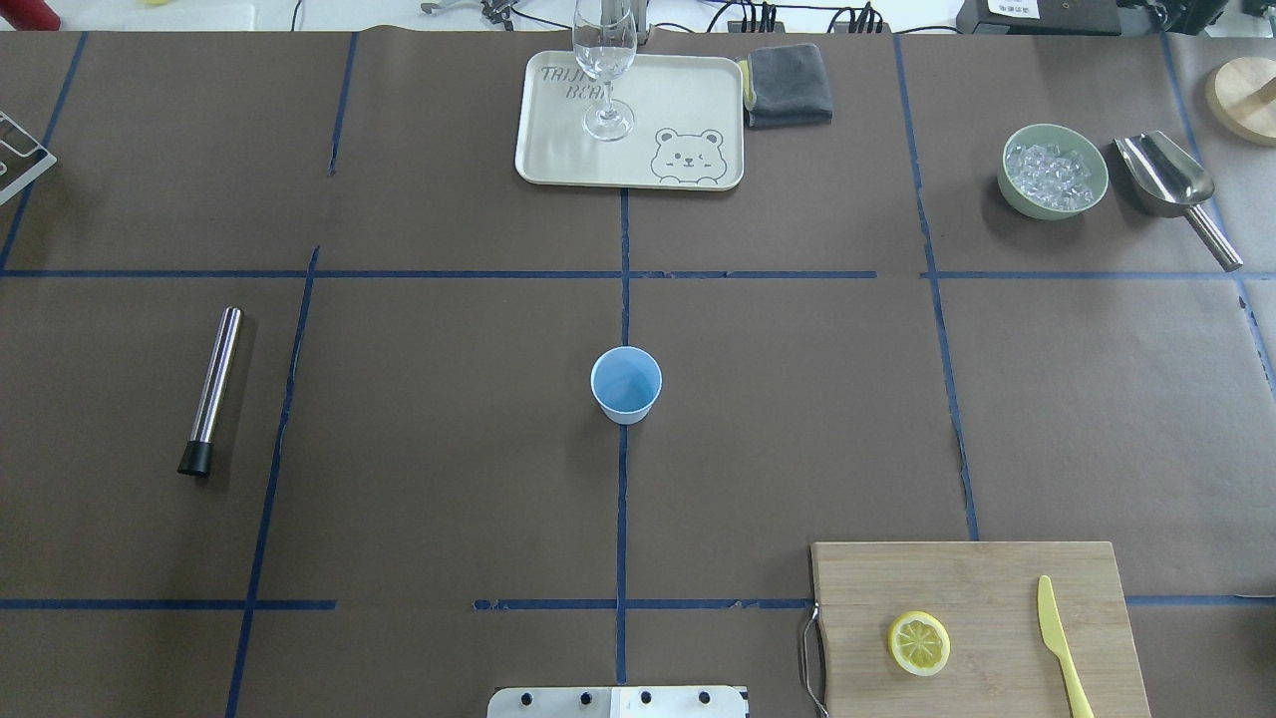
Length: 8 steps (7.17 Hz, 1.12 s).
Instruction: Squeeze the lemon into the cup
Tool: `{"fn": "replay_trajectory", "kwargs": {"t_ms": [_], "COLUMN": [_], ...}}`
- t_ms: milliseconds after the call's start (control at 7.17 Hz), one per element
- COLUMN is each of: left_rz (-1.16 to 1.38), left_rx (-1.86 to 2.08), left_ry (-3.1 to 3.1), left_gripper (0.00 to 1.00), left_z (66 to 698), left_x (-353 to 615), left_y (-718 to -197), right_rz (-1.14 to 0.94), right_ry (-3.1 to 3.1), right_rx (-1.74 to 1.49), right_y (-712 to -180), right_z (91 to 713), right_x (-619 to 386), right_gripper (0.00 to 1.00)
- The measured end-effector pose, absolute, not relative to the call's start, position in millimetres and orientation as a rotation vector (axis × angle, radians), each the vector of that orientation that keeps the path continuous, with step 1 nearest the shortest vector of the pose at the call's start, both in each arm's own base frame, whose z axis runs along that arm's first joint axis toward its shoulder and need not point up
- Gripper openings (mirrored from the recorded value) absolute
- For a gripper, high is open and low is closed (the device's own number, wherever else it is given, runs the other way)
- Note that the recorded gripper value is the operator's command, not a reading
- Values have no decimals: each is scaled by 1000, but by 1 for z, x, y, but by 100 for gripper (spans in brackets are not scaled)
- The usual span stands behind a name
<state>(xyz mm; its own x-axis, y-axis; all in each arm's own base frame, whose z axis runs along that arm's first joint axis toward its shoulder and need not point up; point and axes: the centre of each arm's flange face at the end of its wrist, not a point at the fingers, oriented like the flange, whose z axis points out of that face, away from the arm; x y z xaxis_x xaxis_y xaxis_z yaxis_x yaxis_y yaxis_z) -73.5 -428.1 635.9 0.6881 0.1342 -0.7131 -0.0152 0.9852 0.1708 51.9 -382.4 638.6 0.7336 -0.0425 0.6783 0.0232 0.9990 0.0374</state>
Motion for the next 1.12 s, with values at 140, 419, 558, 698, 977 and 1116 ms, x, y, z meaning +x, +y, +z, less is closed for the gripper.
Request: {"fn": "replay_trajectory", "kwargs": {"t_ms": [140,419,558,698,977,1116], "left_rz": [86,87,86,86,87,89], "left_rx": [158,165,163,162,164,166], "left_ry": [808,805,805,805,806,807], "left_gripper": [100,100,100,100,100,100], "left_z": [636,636,637,638,637,636], "left_x": [-74,-74,-74,-74,-74,-74], "left_y": [-429,-430,-430,-430,-430,-430], "right_rz": [-36,-39,-39,-38,-45,-55], "right_ry": [-746,-747,-748,-748,-749,-748], "right_rx": [27,32,36,37,69,100], "right_y": [-382,-383,-383,-383,-395,-410], "right_z": [639,636,634,633,618,604], "right_x": [52,52,52,52,51,51], "right_gripper": [100,100,100,100,100,100]}}
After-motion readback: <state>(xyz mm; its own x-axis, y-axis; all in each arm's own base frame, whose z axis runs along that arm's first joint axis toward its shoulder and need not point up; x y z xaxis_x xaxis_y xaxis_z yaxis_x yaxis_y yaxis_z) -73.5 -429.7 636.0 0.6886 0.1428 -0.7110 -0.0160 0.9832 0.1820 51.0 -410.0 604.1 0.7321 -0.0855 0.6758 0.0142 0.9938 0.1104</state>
